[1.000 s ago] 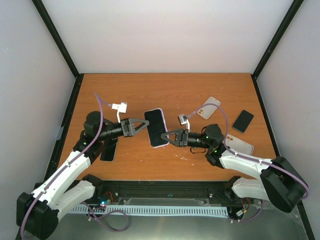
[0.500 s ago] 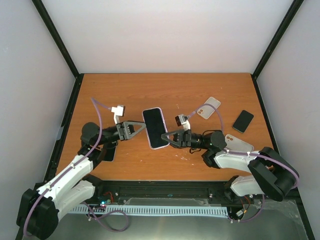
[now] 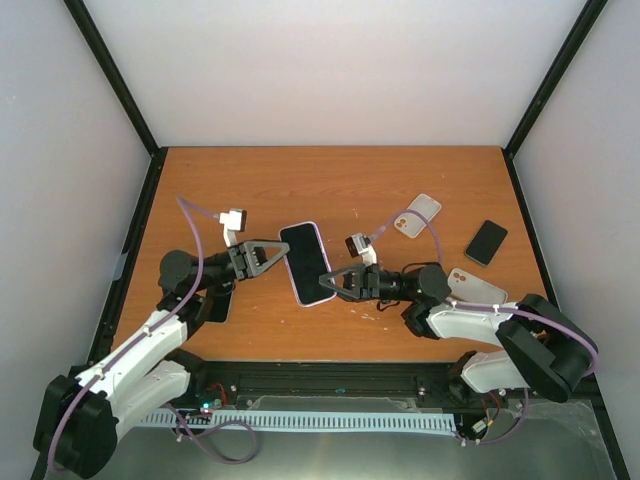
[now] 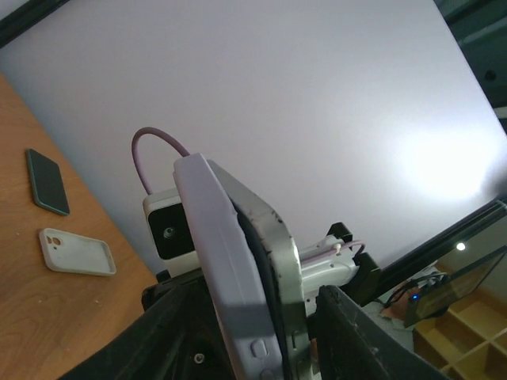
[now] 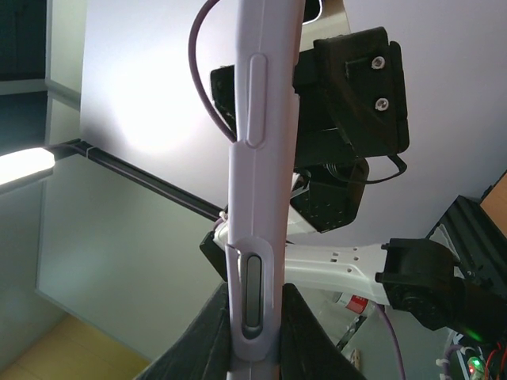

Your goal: Put the phone into the phone case

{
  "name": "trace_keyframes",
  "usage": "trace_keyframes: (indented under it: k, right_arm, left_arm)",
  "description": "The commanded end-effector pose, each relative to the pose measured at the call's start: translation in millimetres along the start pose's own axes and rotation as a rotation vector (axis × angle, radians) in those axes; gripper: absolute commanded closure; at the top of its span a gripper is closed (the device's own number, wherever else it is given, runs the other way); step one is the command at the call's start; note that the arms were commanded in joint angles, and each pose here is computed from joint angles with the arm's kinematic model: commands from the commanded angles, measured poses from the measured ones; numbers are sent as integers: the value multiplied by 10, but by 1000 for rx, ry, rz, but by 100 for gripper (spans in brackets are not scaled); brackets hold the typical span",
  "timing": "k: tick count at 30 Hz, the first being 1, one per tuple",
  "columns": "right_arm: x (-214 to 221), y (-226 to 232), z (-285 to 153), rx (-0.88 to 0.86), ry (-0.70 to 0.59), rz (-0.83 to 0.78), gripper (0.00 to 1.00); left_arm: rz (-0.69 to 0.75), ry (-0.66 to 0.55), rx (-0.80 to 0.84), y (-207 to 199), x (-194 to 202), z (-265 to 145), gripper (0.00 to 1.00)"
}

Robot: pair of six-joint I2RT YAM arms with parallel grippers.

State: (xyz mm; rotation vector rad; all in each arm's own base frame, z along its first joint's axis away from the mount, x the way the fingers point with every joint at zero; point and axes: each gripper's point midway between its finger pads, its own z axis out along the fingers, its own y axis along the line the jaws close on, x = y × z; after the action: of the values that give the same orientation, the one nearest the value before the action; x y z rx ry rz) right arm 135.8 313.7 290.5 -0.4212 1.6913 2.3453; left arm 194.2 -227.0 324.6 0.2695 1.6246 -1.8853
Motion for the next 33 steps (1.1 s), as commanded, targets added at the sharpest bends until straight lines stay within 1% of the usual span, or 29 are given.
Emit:
trace_keyframes:
  k: [1,3,6,10,11,14,15,17,19,21,24,28,33]
  right_arm:
    - [53,204,10,-64,7,-88,89]
    - [57,185,5,-57,6,-85,88]
    - [65,121,5,-32,6,-77,83]
    - [52,-15,4,24,-1,-68,78]
    - [46,-32,3,31,-4,-67,78]
    - [23,-37,7,30,-16,-63,78]
    - [19,-36,6,29,-19,-62,80]
    - [11,-47,-1,32,-27,-57,83]
    - [-9,-49,-11,35,-44,-56,85]
    - [-38,-66,-19,46,-65,-51,86]
    - [-90,-78,-25,66,-94,-59,88]
    - [-206,-51,-45,96,-160,-86,89]
    - [-423,-32,-86,179,-268,-141,88]
  left_arm:
    - [9,-44,39,-90,-50,-33,63]
    - [0,-56,28,-70,-60,-43,71]
    - [-21,-56,-36,40,-88,-23,85]
    - [-12,-26,-75,120,-72,7,97]
    - [-18,-24,-92,152,-77,12,99]
    - [-46,-21,-157,269,-87,15,100]
    - [-50,-23,-169,287,-95,15,100]
    - [-67,-26,-192,329,-95,8,94]
    - [-78,-22,-204,350,-92,9,91]
    - [-91,-12,-209,372,-79,16,87]
    - [-118,12,-215,426,-44,34,73]
    - [-170,62,-224,522,58,43,50]
    - [-210,108,-222,589,220,-2,41]
